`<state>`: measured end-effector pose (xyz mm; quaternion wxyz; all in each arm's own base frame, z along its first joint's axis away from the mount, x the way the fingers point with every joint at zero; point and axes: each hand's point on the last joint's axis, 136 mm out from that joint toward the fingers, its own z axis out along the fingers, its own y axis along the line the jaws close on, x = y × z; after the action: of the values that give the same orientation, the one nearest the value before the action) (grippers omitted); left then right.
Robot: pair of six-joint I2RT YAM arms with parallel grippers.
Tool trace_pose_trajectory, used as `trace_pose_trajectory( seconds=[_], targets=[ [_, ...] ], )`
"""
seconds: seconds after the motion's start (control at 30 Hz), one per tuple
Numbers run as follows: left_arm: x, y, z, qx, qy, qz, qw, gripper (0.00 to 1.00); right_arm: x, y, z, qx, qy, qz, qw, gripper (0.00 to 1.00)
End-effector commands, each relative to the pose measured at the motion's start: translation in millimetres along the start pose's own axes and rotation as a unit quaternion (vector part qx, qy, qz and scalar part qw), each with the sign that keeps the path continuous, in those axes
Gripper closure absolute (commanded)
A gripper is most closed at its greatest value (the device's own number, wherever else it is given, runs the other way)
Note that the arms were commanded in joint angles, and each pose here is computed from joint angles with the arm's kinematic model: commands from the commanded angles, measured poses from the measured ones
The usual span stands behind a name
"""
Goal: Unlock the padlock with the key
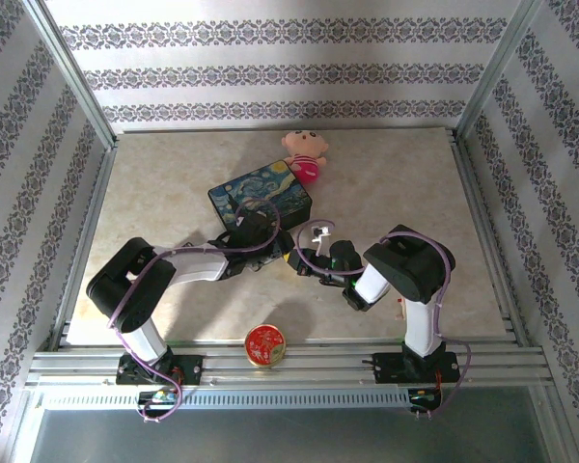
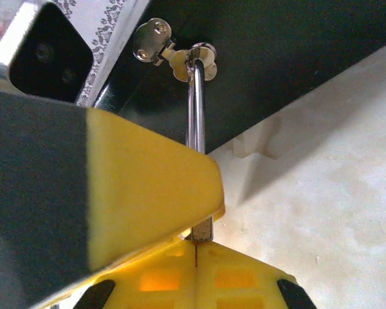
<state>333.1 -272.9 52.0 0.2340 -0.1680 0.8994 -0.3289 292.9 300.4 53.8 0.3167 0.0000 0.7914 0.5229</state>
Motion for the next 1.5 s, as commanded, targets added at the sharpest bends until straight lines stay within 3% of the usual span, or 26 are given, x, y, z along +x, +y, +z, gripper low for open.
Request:
trace_pose_trajectory(
  seconds=[0.0, 0.73, 1.3, 1.47],
  targets=[
    [-18, -21, -1, 0.059, -0.046, 0.016, 0.997, 0.42, -17, 29, 1, -0.042, -0.027, -0.012, 0.999, 0.98],
    [-21, -25, 0, 0.074, -0.056, 0.025, 0.995, 0.79, -18, 27, -4, -0.036, -0.031, -0.009, 0.999, 0.87],
    [-24, -31, -1, 0.093, -0.059, 0.020, 0.994, 0.96, -19, 23, -12, -0.027, -0.038, -0.012, 0.999, 0.82],
    [-22, -33, 0, 0.105, -0.054, 0.011, 0.993, 0.93, -20, 21, -13, -0.024, -0.041, -0.011, 0.999, 0.80]
  ],
)
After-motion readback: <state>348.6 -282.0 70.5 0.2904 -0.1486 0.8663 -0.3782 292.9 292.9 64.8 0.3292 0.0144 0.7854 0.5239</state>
